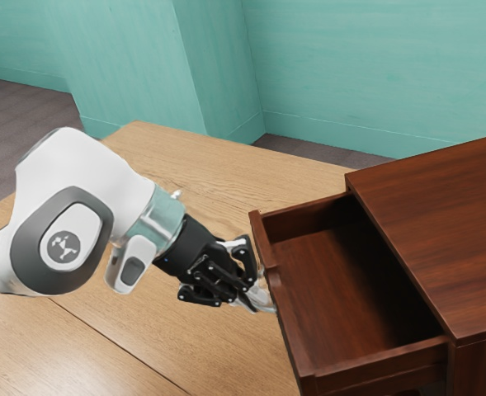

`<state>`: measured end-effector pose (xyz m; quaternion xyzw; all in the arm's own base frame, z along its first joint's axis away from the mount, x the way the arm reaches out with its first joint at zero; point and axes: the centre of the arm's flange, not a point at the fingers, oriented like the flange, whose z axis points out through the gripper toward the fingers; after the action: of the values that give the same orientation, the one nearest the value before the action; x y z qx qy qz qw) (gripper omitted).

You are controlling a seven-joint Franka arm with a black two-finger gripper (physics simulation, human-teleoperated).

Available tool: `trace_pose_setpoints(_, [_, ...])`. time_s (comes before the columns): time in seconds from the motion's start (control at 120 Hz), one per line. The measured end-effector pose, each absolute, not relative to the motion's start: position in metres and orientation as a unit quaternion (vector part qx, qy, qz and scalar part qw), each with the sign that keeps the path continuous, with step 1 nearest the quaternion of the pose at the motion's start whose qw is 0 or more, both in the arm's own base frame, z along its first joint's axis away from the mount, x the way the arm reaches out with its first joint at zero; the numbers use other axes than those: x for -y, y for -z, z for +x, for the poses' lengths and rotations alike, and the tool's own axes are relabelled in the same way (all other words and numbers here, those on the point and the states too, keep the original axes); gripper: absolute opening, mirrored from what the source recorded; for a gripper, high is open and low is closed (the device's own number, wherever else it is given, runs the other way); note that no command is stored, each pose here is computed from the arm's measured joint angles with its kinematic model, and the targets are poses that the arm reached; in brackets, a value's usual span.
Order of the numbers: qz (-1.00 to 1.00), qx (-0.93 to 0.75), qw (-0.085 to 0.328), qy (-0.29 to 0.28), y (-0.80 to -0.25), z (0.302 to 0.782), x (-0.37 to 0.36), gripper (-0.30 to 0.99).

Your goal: Pull the drawer handle with one arm to open the drawer

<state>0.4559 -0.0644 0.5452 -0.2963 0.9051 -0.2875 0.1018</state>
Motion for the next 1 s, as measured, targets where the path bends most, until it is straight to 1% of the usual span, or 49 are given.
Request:
trace_pose_setpoints(0.167, [-0.293,-0.905,0.105,0.292,-0.547,0.441,0.056,-0.03])
trace_pose_setpoints(0.467, [-0.281,-0.907,0.111,0.292,-0.548,0.434,0.053,-0.02])
trace_pose_setpoints(0.808, [-0.277,-0.91,0.115,0.286,-0.552,0.432,0.052,0.21])
trace_pose_setpoints(0.933, [-0.279,-0.906,0.124,0.293,-0.563,0.43,0.047,0.26])
trace_pose_setpoints(1.0, [-0.284,-0.901,0.135,0.298,-0.579,0.431,0.036,0.27])
